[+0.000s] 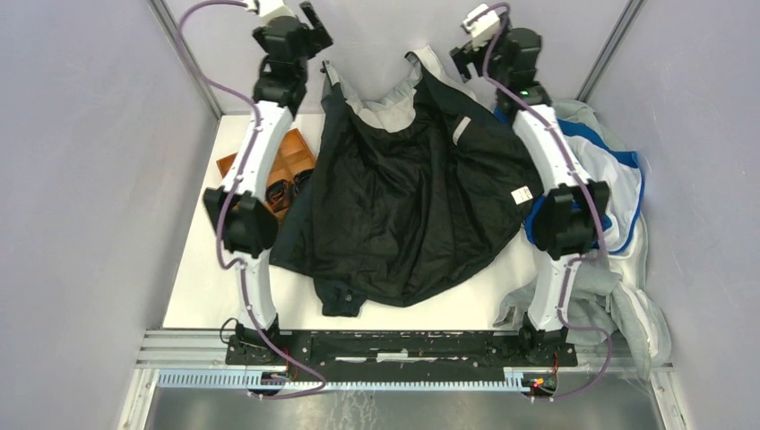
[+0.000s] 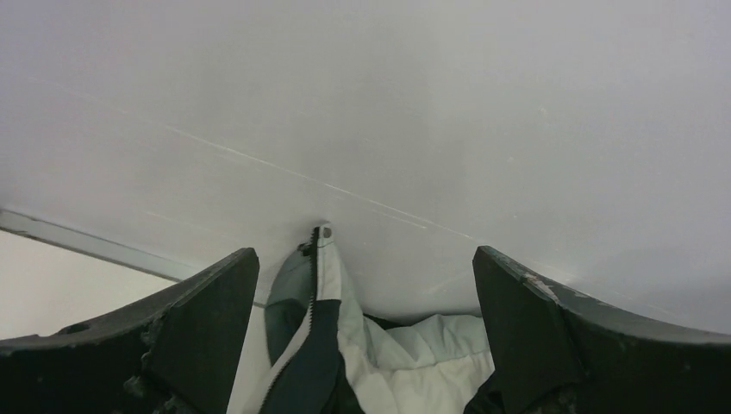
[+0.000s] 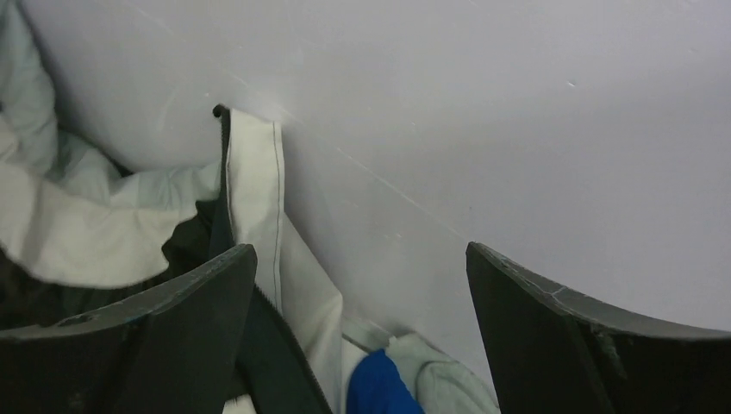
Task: Zip up the jacket
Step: Flatten out the jacket at the center of the board.
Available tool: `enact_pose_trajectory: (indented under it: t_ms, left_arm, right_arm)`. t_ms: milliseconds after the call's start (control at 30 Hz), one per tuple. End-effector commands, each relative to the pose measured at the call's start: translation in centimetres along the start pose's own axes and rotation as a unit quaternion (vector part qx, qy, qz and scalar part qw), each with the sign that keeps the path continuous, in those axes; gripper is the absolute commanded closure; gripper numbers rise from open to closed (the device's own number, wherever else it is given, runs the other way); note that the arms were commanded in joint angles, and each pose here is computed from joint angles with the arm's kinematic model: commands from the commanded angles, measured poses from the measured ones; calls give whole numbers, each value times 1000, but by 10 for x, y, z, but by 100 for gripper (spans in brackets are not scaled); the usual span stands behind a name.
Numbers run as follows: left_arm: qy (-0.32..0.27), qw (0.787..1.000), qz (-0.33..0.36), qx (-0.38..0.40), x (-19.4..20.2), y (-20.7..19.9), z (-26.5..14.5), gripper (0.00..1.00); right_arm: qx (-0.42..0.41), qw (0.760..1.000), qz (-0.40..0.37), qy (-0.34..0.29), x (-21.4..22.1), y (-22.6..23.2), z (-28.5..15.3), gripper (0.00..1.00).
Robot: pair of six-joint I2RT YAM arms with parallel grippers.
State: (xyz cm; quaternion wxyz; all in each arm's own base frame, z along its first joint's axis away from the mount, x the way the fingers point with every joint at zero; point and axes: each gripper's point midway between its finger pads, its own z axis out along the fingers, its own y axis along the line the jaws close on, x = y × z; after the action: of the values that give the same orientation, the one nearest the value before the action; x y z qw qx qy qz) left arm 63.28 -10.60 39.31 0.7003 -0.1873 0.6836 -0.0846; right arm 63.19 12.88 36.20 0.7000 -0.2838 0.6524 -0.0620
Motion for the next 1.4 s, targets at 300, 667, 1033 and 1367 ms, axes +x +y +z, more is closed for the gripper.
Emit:
enact_pose_trajectory:
  t_ms: [300,667,1033,1367]
  left_arm:
    - [197,968,-39,148,19,44,-228,0]
    - [317,919,-232,20,148,128,-363,10]
    - [337,893,-243,-175,221,215,-413,12]
    - [274,909,-250,-190,252,243,-396,11]
  right_arm:
    - [-364,923,91,-87,-37,111,-201,2]
    - [-448,869,211,10,49,194,-280,2]
    - [-448,865,226,27,69,209,-298,2]
    - [-447,865,227,30,74,212,-302,2]
